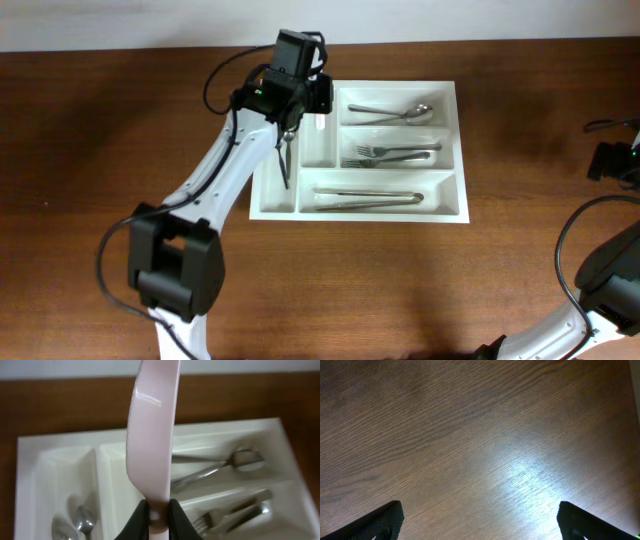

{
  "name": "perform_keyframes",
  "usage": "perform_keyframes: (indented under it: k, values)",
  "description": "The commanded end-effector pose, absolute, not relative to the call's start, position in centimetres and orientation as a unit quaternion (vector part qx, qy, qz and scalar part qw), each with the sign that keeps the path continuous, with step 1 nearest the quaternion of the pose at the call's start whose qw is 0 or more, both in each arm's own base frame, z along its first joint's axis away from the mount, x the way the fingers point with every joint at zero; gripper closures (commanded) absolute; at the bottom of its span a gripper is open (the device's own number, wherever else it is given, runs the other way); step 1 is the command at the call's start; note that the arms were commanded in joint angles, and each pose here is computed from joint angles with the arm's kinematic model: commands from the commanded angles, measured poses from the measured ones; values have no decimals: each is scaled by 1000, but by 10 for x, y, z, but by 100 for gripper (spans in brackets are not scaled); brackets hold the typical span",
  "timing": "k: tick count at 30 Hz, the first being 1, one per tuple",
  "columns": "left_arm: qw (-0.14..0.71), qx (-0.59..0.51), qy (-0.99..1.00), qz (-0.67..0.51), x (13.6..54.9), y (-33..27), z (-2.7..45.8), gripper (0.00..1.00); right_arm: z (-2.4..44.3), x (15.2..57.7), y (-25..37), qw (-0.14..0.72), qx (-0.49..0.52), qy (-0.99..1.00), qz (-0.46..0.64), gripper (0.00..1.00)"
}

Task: Pack container
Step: 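Lower the knife into the tray's narrow upper-middle compartment and release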

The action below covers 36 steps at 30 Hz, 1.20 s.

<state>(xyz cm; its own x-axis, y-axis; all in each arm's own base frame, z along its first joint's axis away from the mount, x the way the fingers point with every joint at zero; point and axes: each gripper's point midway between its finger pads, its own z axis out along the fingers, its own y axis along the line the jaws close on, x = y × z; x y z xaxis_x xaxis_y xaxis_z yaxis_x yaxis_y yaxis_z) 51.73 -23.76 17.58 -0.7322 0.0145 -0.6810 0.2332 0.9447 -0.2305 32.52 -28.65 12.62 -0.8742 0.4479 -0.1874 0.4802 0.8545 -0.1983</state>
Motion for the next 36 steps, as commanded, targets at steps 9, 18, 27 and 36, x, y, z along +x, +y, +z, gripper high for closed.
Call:
perform_keyframes:
  k: [9, 18, 27, 36]
  values:
    - [320, 59, 936, -131, 526, -237, 120, 87, 125, 325, -285, 67, 245, 960, -119, 1]
    - [316, 59, 938, -129, 525, -236, 117, 80, 125, 325, -285, 67, 245, 960, -119, 1]
    - [321, 58, 937, -129, 527, -236, 118, 60, 125, 325, -285, 67, 245, 960, -119, 1]
    - [413, 112, 895, -124, 552, -232, 203, 19, 125, 325, -285, 67, 245, 960, -119, 1]
